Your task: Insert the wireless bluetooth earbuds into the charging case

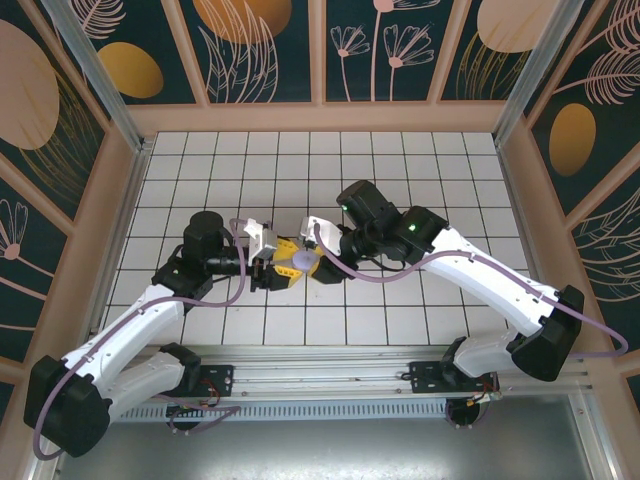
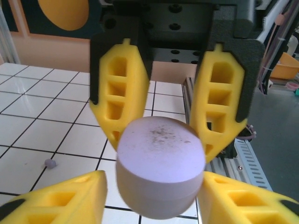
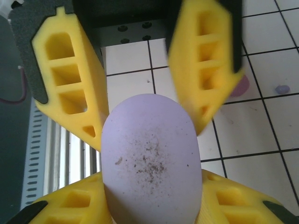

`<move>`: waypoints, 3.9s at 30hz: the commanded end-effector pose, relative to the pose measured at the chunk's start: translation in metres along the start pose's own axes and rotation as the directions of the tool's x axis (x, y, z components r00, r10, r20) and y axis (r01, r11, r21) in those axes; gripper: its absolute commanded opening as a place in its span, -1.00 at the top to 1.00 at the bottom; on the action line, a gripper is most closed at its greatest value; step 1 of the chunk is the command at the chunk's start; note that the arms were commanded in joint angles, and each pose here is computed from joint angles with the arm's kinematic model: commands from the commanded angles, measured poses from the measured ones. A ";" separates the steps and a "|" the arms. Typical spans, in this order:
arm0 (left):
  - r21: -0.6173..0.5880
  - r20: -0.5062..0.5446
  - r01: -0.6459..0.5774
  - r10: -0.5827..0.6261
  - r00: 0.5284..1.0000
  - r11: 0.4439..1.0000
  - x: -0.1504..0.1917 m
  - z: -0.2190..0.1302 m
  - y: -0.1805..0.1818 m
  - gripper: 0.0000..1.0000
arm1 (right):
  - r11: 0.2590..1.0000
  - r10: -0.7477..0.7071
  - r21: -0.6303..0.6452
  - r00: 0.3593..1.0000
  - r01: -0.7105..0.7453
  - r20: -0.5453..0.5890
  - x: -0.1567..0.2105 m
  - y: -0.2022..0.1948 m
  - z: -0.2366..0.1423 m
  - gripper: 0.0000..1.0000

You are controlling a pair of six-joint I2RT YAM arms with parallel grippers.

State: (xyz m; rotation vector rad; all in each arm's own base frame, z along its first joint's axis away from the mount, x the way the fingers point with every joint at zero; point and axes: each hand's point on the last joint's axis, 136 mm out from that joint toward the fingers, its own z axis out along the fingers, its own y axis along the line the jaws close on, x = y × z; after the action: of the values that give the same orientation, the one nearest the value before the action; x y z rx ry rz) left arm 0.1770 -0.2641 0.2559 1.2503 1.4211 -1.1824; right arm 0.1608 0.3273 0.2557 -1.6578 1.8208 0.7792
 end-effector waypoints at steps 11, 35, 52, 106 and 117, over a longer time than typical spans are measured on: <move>-0.003 0.028 -0.030 0.030 0.999 1.000 -0.007 0.000 -0.001 0.49 | 0.996 -0.007 0.095 0.995 -0.002 0.101 -0.011 -0.011 -0.011 0.06; -0.046 0.061 -0.024 0.026 0.998 0.999 -0.018 -0.004 0.001 0.54 | 0.996 0.012 0.080 0.971 -0.032 0.239 -0.026 -0.013 -0.021 -0.27; -0.034 0.068 -0.045 0.047 0.997 0.998 -0.012 -0.003 0.000 0.65 | 0.988 0.146 0.005 0.940 -0.155 0.310 -0.037 -0.041 -0.031 -0.12; -0.285 0.094 0.027 0.000 0.996 0.958 -0.014 -0.029 0.013 0.69 | 0.371 0.873 -0.031 0.337 -0.928 0.353 0.019 -0.248 0.052 0.20; -0.285 0.083 0.014 0.010 0.997 0.958 -0.017 -0.036 0.001 0.68 | 0.313 0.923 0.062 0.319 -0.948 0.216 0.008 -0.259 0.186 0.23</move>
State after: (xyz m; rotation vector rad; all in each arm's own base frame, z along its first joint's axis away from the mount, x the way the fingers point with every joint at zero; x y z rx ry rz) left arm 0.1835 -0.2326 0.2697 0.9821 1.4912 -0.9844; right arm 0.4155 0.4301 0.1142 -0.2238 2.5747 1.1519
